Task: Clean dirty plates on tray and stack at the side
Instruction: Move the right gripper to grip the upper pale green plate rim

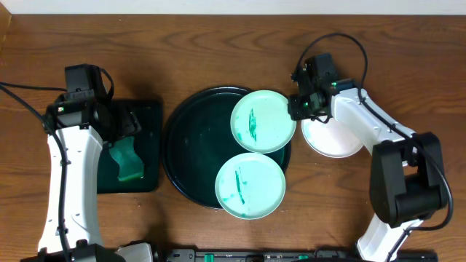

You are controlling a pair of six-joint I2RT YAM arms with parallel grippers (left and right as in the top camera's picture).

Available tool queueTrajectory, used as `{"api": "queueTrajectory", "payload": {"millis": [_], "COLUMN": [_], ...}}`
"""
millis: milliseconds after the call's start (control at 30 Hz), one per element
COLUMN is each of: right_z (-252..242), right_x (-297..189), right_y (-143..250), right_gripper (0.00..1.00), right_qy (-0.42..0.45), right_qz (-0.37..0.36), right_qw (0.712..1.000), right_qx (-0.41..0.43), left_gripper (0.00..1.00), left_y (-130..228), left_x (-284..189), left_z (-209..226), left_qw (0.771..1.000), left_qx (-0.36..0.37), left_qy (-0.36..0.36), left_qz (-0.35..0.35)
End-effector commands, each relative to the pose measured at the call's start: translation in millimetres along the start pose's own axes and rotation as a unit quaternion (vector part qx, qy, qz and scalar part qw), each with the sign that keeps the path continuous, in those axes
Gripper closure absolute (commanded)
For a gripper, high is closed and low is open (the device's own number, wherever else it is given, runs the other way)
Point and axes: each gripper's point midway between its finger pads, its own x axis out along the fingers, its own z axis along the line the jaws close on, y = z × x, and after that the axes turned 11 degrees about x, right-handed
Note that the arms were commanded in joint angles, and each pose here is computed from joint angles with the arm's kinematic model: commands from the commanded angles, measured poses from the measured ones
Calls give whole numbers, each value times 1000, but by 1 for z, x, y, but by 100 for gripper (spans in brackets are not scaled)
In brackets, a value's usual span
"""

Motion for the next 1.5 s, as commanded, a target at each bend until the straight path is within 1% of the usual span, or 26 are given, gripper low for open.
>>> {"api": "queueTrajectory", "payload": {"millis": [0, 33, 100, 267, 433, 467, 600, 833, 1033, 1200, 1467], "right_z": [-1, -1, -1, 11, 50, 71, 109, 150, 156, 152, 142], "right_x": [12, 12, 12, 0, -29, -33, -29, -20, -15, 2, 38], "right_y": [5, 5, 4, -3, -16, -15, -1, 13, 11, 22, 38], "right_gripper": [84, 91, 99, 99, 99, 99, 99, 99, 99, 99, 99], "right_qy": [4, 4, 3, -18, -45, -62, -80, -82, -88, -86, -80], "right_qz": [14, 14, 14, 3, -16, -15, -13, -31, -36, -7, 41], "right_qw": [1000, 1000, 1000, 1000, 999, 997, 995, 992, 992, 994, 996], "right_qx": [-2, 2, 6, 3, -24, -34, -61, -93, -88, -70, -24], "left_gripper": [22, 22, 22, 22, 22, 22, 22, 22, 22, 22, 22], "left_y": [-4, -5, -5, -5, -5, -4, 0, 14, 21, 25, 24], "left_x": [-2, -2, -2, -2, -2, -1, 2, 17, 36, 56, 58], "left_z": [1, 1, 1, 1, 1, 1, 1, 2, 1, 2, 5], "left_qw": [1000, 1000, 1000, 1000, 1000, 1000, 1000, 1000, 998, 996, 995], "left_qx": [1, 0, 1, 1, 0, 1, 1, 5, 7, 11, 12], "left_qy": [-1, -2, -1, -1, -1, -1, -2, -5, -7, -14, -22], "left_qz": [-4, -4, -4, -5, -5, -4, 2, 27, 63, 93, 92]}}
